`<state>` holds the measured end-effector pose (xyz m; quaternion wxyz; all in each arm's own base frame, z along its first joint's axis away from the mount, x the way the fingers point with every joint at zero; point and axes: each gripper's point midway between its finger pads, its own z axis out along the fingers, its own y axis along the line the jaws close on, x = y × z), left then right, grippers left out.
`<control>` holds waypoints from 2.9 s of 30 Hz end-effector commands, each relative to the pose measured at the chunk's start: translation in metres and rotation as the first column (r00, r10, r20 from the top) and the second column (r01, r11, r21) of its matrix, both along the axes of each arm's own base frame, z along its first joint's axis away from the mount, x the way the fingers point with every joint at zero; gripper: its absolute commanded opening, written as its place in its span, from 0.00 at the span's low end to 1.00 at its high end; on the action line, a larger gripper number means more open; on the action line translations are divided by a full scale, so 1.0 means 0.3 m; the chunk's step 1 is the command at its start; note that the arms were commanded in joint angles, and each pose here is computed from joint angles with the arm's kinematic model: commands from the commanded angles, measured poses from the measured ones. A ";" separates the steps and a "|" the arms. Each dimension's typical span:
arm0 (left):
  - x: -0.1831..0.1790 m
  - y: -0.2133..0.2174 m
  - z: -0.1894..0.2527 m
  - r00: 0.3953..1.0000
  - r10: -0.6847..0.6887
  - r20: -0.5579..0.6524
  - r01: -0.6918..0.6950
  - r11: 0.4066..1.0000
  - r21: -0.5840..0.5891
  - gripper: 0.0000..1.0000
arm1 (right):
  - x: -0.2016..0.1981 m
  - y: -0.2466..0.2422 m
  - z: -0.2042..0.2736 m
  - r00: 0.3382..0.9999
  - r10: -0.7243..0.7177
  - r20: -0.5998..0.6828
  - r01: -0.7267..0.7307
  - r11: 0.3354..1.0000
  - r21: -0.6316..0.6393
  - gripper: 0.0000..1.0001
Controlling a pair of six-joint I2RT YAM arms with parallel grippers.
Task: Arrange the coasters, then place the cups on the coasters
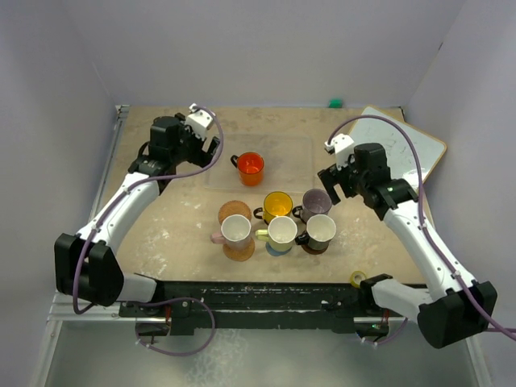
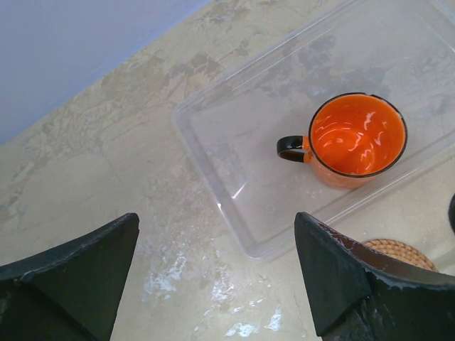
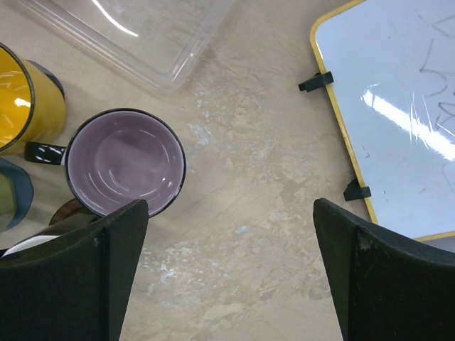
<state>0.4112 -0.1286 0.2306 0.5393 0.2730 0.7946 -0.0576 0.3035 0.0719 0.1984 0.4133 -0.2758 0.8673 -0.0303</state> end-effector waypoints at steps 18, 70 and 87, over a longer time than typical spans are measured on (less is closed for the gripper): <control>0.087 -0.060 0.084 0.988 -0.150 0.032 0.147 0.986 0.077 0.88 | -0.003 -0.034 0.060 0.996 -0.025 0.080 0.022 0.999 0.039 1.00; 0.223 -0.523 -0.396 0.667 -0.639 -0.382 0.721 0.683 0.117 0.56 | -0.022 -0.076 0.084 0.992 -0.029 0.122 0.026 0.999 0.030 1.00; 0.203 -0.547 -0.457 0.610 -0.673 -0.419 0.767 0.635 0.097 0.39 | -0.023 -0.071 0.078 0.993 -0.020 0.118 0.016 0.999 0.031 1.00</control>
